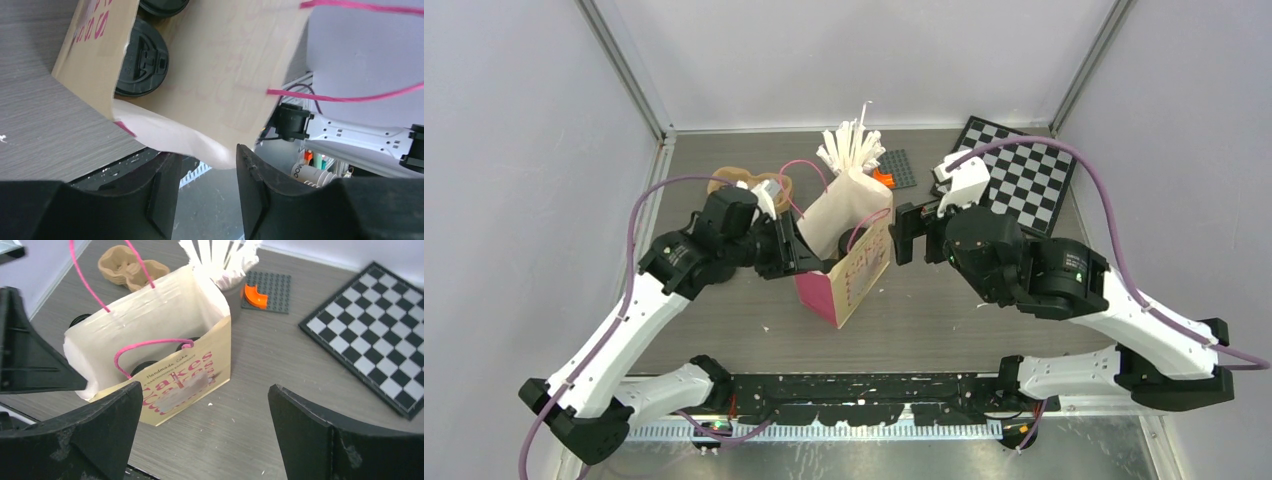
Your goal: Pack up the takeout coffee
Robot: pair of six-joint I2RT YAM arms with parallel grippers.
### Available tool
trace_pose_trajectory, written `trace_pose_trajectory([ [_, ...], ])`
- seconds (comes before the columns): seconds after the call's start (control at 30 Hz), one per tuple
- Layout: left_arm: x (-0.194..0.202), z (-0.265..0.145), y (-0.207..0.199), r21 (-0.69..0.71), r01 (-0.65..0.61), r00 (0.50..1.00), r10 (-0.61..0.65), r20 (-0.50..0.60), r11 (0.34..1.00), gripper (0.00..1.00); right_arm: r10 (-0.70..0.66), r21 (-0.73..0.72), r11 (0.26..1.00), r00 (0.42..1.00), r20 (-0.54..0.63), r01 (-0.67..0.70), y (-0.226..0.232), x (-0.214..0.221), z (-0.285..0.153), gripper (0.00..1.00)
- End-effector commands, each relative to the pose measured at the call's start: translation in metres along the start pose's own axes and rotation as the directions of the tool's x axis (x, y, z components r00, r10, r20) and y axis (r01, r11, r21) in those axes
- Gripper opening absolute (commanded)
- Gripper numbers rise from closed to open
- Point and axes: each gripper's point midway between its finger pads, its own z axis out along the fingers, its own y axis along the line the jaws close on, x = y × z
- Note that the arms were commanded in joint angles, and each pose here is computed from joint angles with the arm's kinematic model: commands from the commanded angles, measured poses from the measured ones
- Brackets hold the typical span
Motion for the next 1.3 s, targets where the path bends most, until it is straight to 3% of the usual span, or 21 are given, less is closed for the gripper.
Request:
trace_pose_trajectory([
  [0.0,-0.018,-0.025,-0.018,0.019,-0.083,0.994,0.081,0.074,0.996,0.48,0.153,0.131,0.980,0.988,-0.030,-0.148,-0.025,0.002,-0.013,1.00],
  [0.07,-0.027,-0.035,-0.030,0.043,-0.134,0.986,0.129,0.110,0.990,0.52,0.185,0.090,0.980,0.981,-0.052,-0.180,-0.020,0.002,-0.020,1.00],
  [0.2,-0.056,-0.061,-0.048,0.010,-0.254,0.947,0.247,0.204,0.967,0.60,0.330,0.124,0.936,0.944,0.026,-0.331,-0.040,-0.020,-0.039,1.00],
  [0.37,-0.082,-0.097,-0.073,-0.011,-0.344,0.894,0.331,0.303,0.939,0.72,0.361,0.112,0.924,0.931,0.057,-0.366,-0.049,-0.043,-0.054,1.00],
  [0.4,-0.084,-0.102,-0.078,0.001,-0.351,0.885,0.331,0.329,0.937,0.77,0.360,0.125,0.923,0.931,0.059,-0.365,-0.052,-0.045,-0.056,1.00],
  [0.43,-0.086,-0.107,-0.081,0.013,-0.355,0.875,0.327,0.356,0.935,0.93,0.360,0.140,0.920,0.931,0.063,-0.365,-0.055,-0.046,-0.057,1.00],
  [0.47,-0.087,-0.111,-0.084,0.027,-0.360,0.866,0.323,0.382,0.933,0.99,0.357,0.148,0.920,0.932,0.064,-0.363,-0.058,-0.046,-0.059,1.00],
  [0.63,-0.083,-0.122,-0.082,0.066,-0.371,0.833,0.301,0.464,0.926,1.00,0.389,0.147,0.907,0.919,0.063,-0.394,-0.063,-0.041,-0.064,1.00],
  [0.87,-0.074,-0.125,-0.066,0.047,-0.352,0.826,0.287,0.485,0.935,1.00,0.457,0.112,0.879,0.886,0.081,-0.464,-0.068,-0.034,-0.070,1.00],
  [1.1,-0.095,-0.126,-0.017,-0.250,-0.233,0.829,0.326,0.455,0.940,1.00,0.494,0.089,0.859,0.862,0.112,-0.503,-0.071,-0.040,-0.073,1.00],
  [1.2,-0.104,-0.124,-0.009,-0.315,-0.211,0.825,0.341,0.451,0.925,1.00,0.401,0.027,0.913,0.907,0.132,-0.407,-0.059,-0.049,-0.066,1.00],
  [1.27,-0.104,-0.119,-0.014,-0.293,-0.230,0.826,0.346,0.444,0.928,1.00,0.318,0.063,0.941,0.931,0.178,-0.333,-0.059,-0.058,-0.057,1.00],
])
